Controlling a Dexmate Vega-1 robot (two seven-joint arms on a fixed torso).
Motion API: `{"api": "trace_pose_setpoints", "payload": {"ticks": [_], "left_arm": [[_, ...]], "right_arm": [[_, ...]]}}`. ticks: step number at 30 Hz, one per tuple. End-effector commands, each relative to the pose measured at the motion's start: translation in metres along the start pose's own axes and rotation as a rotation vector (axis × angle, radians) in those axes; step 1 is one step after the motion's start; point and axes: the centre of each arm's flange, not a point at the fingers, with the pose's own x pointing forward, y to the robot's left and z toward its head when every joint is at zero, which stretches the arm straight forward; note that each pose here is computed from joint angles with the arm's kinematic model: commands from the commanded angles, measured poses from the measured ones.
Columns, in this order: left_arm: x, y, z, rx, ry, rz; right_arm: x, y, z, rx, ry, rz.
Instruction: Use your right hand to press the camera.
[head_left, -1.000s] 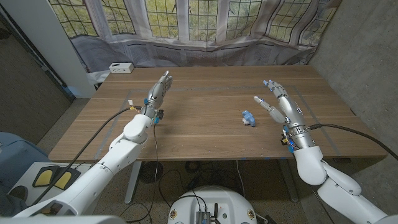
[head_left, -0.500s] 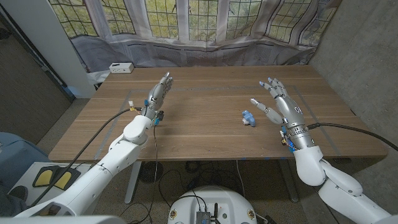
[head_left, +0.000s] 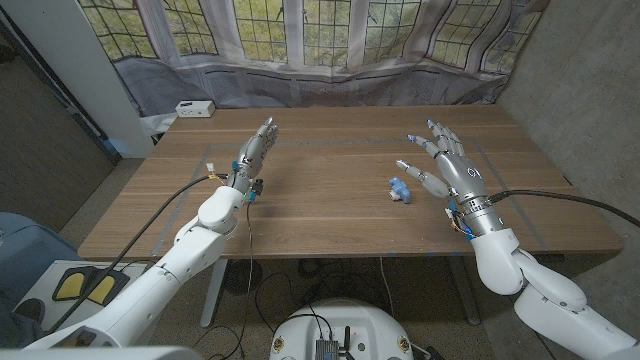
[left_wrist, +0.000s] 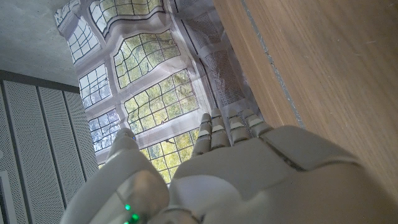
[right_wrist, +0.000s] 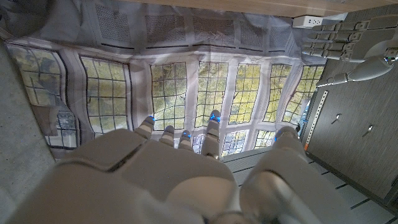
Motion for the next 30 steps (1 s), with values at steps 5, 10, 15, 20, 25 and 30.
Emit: {"api": "trace_pose_setpoints", "payload": {"ticks": [5,10,15,20,25,30], "left_arm": [[0.002,-0.005,-0.002,0.003,0.008,-0.009],[0.002,-0.006,-0.001,0.004,0.007,-0.005],[0.0,-0.006,-0.001,0.005,0.016,-0.003],[-0.001,-0.005,-0.001,0.011,0.021,-0.005],[-0.001,-0.005,0.002,0.015,0.011,-0.006],[0.0,-0.003,0.004,0.017,0.007,-0.003]], "right_arm": [[0.01,-0.01,0.012,-0.107,-0.032,0.059],[0.014,-0.011,0.013,-0.14,-0.035,0.084],[0.018,-0.01,0.015,-0.174,-0.039,0.105],[0.022,-0.008,0.016,-0.204,-0.041,0.125],[0.026,-0.005,0.018,-0.236,-0.035,0.145],[0.029,-0.003,0.021,-0.247,-0.029,0.172]]}}
